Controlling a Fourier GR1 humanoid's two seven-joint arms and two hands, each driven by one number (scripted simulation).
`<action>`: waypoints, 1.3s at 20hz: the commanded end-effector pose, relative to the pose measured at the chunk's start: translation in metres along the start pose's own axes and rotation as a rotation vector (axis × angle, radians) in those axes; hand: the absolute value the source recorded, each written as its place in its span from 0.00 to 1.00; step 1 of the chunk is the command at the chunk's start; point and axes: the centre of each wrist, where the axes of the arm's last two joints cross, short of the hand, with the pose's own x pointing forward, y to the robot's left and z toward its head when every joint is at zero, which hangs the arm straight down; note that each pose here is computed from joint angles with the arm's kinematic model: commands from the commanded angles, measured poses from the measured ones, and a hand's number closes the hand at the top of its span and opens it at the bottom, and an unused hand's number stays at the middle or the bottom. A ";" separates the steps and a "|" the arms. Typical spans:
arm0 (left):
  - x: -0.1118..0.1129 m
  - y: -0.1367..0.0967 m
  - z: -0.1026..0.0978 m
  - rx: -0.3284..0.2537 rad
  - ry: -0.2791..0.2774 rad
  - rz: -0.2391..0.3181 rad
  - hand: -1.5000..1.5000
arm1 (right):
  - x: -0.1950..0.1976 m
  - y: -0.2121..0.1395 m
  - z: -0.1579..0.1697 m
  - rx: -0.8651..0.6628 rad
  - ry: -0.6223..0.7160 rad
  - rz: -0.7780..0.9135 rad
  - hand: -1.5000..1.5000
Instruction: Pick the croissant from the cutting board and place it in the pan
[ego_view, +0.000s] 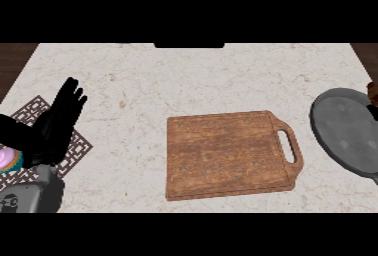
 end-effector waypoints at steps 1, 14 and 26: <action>0.002 0.004 -0.012 -0.007 -0.014 -0.003 0.50 | -0.032 0.025 -0.018 0.041 -0.030 -0.038 1.00; 0.004 -0.010 0.000 -0.025 0.007 0.002 0.50 | -0.085 0.113 -0.021 0.222 0.209 -0.097 0.00; -0.016 -0.013 -0.005 0.001 -0.010 -0.001 0.50 | -0.125 0.108 -0.018 0.119 0.134 -0.413 0.00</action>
